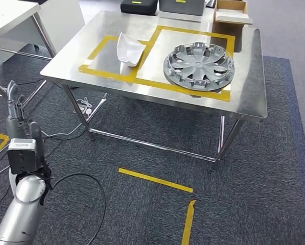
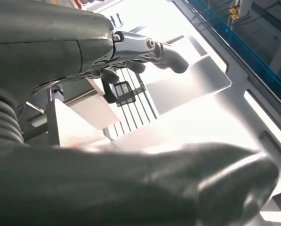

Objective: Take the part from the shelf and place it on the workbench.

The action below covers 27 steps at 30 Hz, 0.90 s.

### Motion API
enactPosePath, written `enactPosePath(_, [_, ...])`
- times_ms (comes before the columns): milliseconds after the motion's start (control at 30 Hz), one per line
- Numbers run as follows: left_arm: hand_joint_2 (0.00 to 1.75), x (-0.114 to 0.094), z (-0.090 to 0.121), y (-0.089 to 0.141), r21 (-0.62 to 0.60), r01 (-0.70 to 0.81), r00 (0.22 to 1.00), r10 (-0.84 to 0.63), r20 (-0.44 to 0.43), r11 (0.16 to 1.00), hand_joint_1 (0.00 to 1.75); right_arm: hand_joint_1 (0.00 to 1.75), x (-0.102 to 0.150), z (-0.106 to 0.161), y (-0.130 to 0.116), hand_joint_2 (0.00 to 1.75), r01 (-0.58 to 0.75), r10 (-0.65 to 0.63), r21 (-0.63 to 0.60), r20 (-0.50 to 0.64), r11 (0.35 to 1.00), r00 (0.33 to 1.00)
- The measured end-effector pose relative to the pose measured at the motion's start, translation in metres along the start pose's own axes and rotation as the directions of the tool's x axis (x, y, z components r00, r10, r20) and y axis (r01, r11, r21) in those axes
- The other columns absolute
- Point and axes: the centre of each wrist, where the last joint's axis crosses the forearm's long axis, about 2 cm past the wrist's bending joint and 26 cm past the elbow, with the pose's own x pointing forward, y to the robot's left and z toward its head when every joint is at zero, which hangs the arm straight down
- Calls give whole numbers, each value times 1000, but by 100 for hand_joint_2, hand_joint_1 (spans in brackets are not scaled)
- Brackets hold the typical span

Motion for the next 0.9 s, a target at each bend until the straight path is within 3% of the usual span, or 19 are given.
enactPosePath(133, [175,-2,4,3,-2,10,1000,-10,-7,1000,0,0,-1,0,0,0,0,0,-1,-2,1000,1000])
enactPosePath(267, [0,-2,5,3,-5,13,1000,-13,-10,1000,0,0,-1,1,1,0,0,0,1,-3,1000,1000])
enactPosePath(900, [0,0,2,3,-23,9,1000,-10,-8,1000,0,0,0,0,2,0,0,0,4,-2,1000,1000])
